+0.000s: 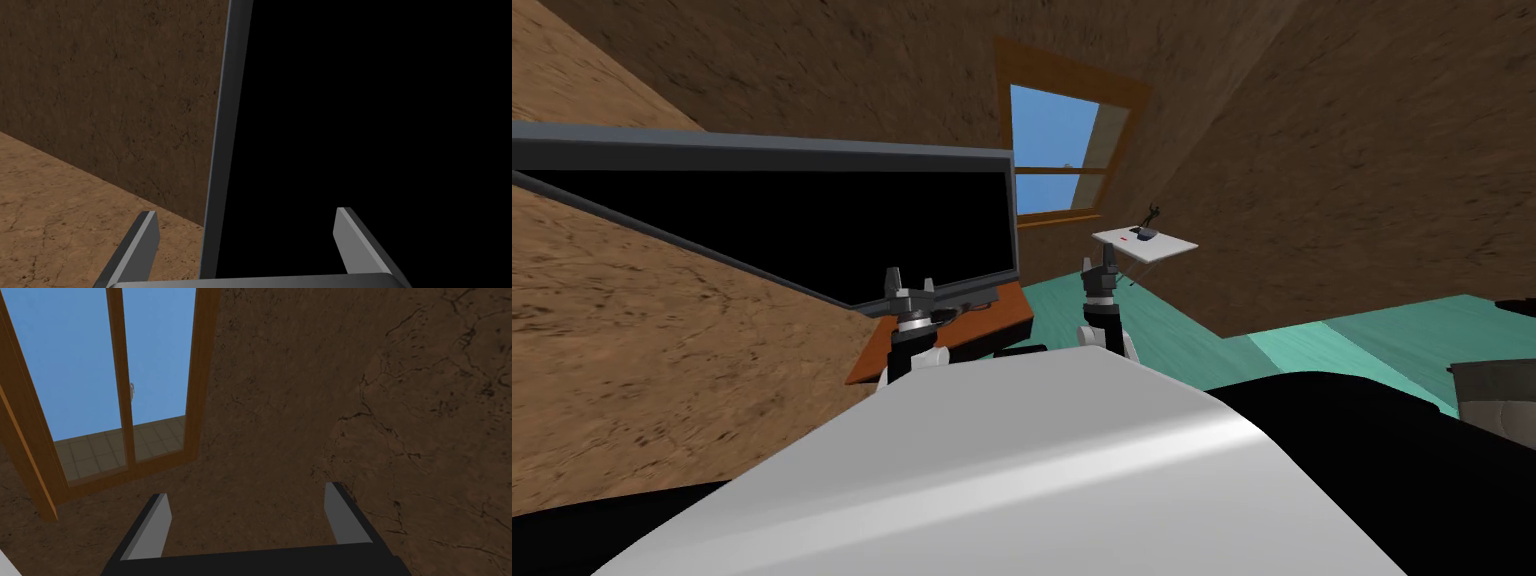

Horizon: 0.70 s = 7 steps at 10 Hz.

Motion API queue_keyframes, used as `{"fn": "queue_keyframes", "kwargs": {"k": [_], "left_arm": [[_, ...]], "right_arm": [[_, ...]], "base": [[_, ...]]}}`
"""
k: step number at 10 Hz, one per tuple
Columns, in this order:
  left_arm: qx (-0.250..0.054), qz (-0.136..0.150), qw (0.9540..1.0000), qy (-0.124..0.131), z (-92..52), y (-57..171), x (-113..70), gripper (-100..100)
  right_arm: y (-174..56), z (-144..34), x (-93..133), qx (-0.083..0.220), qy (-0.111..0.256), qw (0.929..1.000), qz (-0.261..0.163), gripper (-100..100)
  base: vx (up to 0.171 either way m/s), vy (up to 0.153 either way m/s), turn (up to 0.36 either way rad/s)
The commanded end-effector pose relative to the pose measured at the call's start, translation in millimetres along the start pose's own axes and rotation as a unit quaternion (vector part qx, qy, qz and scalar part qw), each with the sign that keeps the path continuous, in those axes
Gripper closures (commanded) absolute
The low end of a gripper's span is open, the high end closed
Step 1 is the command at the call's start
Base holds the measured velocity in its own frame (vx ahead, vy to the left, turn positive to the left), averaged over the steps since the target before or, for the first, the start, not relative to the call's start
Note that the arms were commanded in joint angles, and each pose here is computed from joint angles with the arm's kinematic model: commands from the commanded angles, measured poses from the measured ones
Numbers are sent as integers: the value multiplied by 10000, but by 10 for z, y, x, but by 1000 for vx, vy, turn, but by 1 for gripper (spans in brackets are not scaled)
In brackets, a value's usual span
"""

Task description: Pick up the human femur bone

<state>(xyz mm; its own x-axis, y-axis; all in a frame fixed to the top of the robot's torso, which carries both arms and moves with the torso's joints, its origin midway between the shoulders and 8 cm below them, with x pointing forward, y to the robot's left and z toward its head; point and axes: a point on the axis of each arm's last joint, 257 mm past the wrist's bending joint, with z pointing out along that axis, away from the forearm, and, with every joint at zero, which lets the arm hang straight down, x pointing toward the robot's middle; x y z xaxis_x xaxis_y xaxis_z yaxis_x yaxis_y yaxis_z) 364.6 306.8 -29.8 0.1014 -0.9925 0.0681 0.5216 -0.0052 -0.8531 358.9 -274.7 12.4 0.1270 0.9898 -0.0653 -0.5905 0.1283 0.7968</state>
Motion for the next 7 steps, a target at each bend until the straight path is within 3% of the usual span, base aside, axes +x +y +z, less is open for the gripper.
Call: {"fn": "queue_keyframes", "kwargs": {"k": [1, 2, 3, 4, 5, 6, 7], "left_arm": [[-170, 20, 9999, -17, 29, 94, -54, -100], [-448, 72, 9990, -52, -4, 284, -166, -100], [-490, 72, 9988, -60, -6, 305, -171, -100], [-793, 126, 9967, -117, -50, 507, -305, -100], [-824, 126, 9964, -124, -53, 523, -308, -100], [-1154, 183, 9929, -204, -109, 735, -465, -100], [-1164, 183, 9928, -206, -110, 740, -466, -100]], "right_arm": [[0, 0, 0, 0, 0, 10000, 0, 0], [0, 0, 0, 1, 0, 10000, 0, 0], [0, 0, 0, 0, 0, 10000, 0, 0], [0, 0, 0, 1, 0, 10000, -1, 0], [0, 0, 0, 0, 0, 10000, 0, 0], [0, 0, 0, 1, 0, 10000, -1, 0], [0, 0, 0, 0, 0, 10000, 0, 0]], "base": [[-20, -4, -64], [-21, -11, -146], [-17, -7, -75], [-22, -12, -157], [-21, -4, -87], [-23, -6, -168], [-18, -3, -93]]}}
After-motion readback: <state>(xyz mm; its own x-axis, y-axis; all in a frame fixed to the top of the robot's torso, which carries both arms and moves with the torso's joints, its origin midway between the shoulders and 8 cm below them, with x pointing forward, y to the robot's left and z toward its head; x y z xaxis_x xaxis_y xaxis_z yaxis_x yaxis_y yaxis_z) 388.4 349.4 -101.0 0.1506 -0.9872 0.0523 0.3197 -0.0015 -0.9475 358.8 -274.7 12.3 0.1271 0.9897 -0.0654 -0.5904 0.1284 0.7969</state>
